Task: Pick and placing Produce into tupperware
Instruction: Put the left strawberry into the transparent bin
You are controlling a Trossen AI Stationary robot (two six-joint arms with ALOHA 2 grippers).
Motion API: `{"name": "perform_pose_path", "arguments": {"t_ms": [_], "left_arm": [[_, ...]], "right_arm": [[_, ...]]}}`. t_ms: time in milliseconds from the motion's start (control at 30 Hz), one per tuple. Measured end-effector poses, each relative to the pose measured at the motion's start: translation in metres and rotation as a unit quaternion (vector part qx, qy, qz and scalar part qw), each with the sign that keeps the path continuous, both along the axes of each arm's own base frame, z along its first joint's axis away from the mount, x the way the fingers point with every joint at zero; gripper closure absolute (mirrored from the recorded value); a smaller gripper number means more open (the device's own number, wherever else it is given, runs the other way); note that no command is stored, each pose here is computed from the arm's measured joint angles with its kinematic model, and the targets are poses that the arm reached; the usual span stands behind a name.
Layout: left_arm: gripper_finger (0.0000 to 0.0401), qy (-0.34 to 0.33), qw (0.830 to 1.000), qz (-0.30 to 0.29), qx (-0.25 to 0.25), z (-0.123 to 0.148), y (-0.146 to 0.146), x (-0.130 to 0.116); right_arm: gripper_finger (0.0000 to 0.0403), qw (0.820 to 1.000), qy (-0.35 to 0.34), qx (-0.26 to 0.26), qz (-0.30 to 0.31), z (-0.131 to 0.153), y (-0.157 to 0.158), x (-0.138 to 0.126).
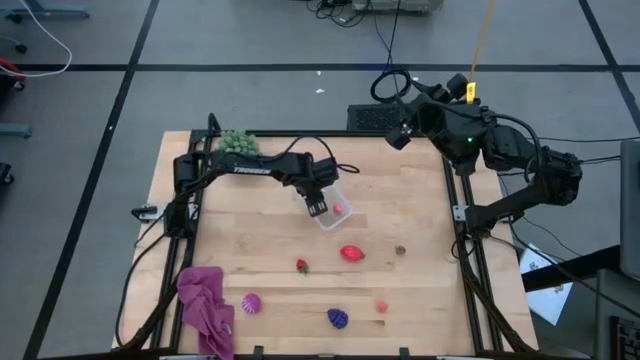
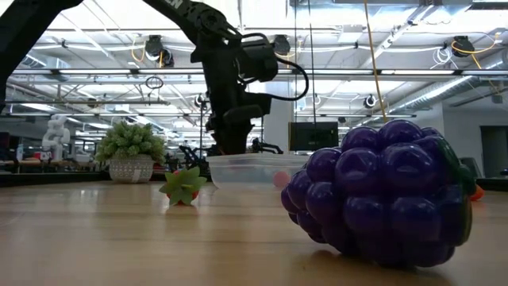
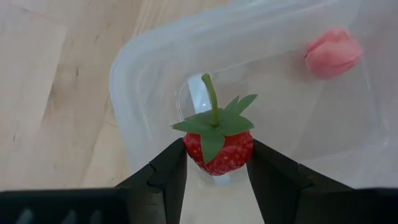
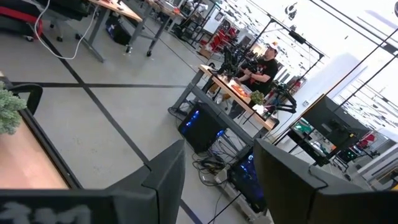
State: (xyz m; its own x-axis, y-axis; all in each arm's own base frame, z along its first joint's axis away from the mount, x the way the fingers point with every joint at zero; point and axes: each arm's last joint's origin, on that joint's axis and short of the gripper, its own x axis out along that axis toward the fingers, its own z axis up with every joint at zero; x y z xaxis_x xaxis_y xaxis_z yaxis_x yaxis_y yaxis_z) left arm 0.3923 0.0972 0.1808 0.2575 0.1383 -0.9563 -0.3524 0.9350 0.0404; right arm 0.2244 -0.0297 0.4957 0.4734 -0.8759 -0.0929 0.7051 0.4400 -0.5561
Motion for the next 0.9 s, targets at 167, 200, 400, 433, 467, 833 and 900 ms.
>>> {"name": "perform_pose_path", "arguments": {"t_ms": [167,200,400,433,467,833,900], "left_arm": [[0.0245,0.008,1.000,0.000,-0.003,-0.001,-0.001,-0.002],[0.0244,0.008,1.000,0.000,-0.003,-0.001,-0.001,-0.002],[0.0244,0.009,1.000,0.001,-0.004,-0.003,-0.001,-0.001],[0.0244,0.010,1.000,0.002,-0.005,-0.004,0.000,-0.001],[0.0244,0.012,1.000,0.003,-0.006,-0.005,-0.001,-0.001],[0.0244,0.024,1.000,0.004,-0.009,-0.015,0.000,0.000],[0.0244,0.023,1.000,0.004,-0.009,-0.015,0.000,0.001]], "right_arm": [[0.0222,1.000,0.000,0.000,0.000,0.000,0.000,0.000],[0.0222,1.000,0.000,0.000,0.000,0.000,0.000,0.000],[0.0222,1.000,0.000,0.000,0.000,0.000,0.000,0.000],[0.0222,1.000,0.000,0.000,0.000,0.000,0.000,0.000],[0.0222,1.000,0.000,0.000,0.000,0.000,0.000,0.000],[0.0222,1.000,0.000,0.001,0.000,0.000,0.000,0.000],[0.0222,1.000,0.000,0.001,0.001,0.000,0.000,0.000]]}}
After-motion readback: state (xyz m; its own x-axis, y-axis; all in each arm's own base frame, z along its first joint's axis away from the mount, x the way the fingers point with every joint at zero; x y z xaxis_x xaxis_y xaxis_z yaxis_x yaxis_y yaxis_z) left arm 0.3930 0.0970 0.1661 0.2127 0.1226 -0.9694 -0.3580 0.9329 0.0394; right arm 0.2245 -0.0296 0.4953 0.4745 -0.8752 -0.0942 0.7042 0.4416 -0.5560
